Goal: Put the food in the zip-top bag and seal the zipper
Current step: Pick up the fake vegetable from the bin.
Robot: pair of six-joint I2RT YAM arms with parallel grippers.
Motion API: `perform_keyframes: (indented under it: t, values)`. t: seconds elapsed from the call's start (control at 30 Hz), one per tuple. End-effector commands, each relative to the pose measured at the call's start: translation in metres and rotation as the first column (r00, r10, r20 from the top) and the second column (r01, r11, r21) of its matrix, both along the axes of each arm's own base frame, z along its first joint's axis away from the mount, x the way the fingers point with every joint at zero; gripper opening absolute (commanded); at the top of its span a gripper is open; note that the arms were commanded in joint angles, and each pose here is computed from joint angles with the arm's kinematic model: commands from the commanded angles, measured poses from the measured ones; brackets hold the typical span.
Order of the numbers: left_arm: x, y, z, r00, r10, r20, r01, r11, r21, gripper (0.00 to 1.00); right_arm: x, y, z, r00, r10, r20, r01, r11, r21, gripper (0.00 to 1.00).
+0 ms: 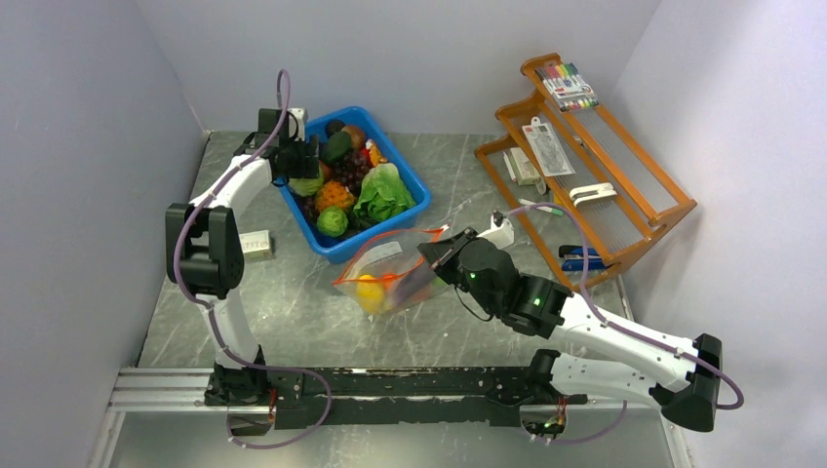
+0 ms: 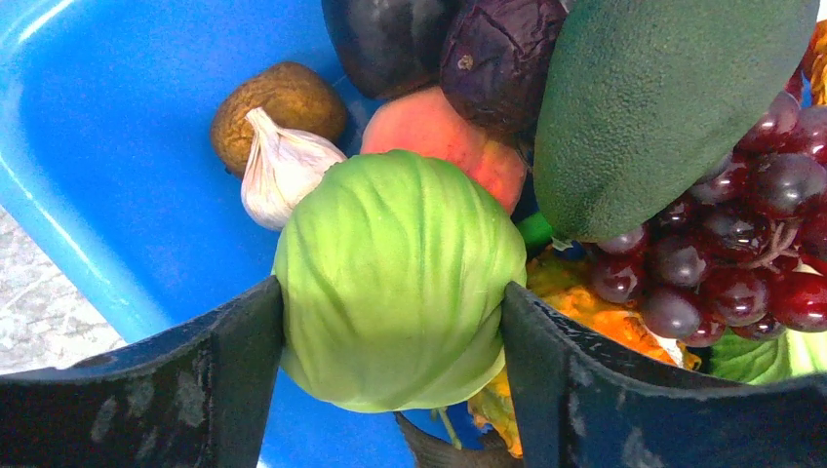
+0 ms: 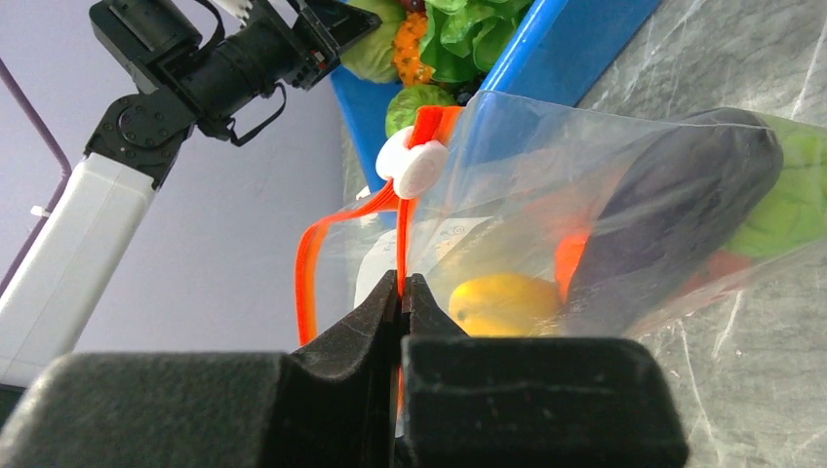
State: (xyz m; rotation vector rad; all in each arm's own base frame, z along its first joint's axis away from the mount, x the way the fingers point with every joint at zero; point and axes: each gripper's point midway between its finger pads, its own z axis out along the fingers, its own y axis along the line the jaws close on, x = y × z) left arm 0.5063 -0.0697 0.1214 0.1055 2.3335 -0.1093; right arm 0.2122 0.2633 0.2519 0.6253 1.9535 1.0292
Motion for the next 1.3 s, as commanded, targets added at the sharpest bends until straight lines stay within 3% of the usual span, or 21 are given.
perform_keyframes:
  t: [0.0,0.23,0.57,0.87,1.03,1.27]
  values:
    - [-0.011,0.002,0.002,1.0,-0.002,-0.029,0.003,0.999,0.034,0.65,0.001,0.0,0.011,1.0,-0.009,0.023,0.008,0.999,0.046,0.0]
    - [-0.017,-0.007,0.038,0.999,-0.006,0.05,0.005,1.0,0.017,0.47,0.002,0.0,0.011,1.0,-0.009,0.027,0.008,0.999,0.037,0.0]
    - [-0.032,-0.015,0.082,0.992,-0.014,0.129,0.014,1.0,0.004,0.42,0.004,0.001,0.013,0.999,-0.006,0.04,0.005,1.0,0.015,0.0]
    - [-0.068,-0.039,0.13,0.972,-0.093,0.215,0.124,0.983,-0.134,0.39,0.004,0.006,0.0,1.0,0.005,0.02,-0.004,1.0,-0.007,0.0]
    - [-0.103,-0.06,0.147,0.953,-0.182,0.242,0.24,0.942,-0.235,0.38,0.006,0.005,-0.002,1.0,-0.006,0.023,0.007,1.0,-0.017,0.0]
    - [-0.163,-0.089,0.179,0.891,-0.319,0.323,0.426,0.832,-0.355,0.37,0.009,0.008,-0.005,1.0,-0.007,0.018,0.008,1.0,-0.03,0.0]
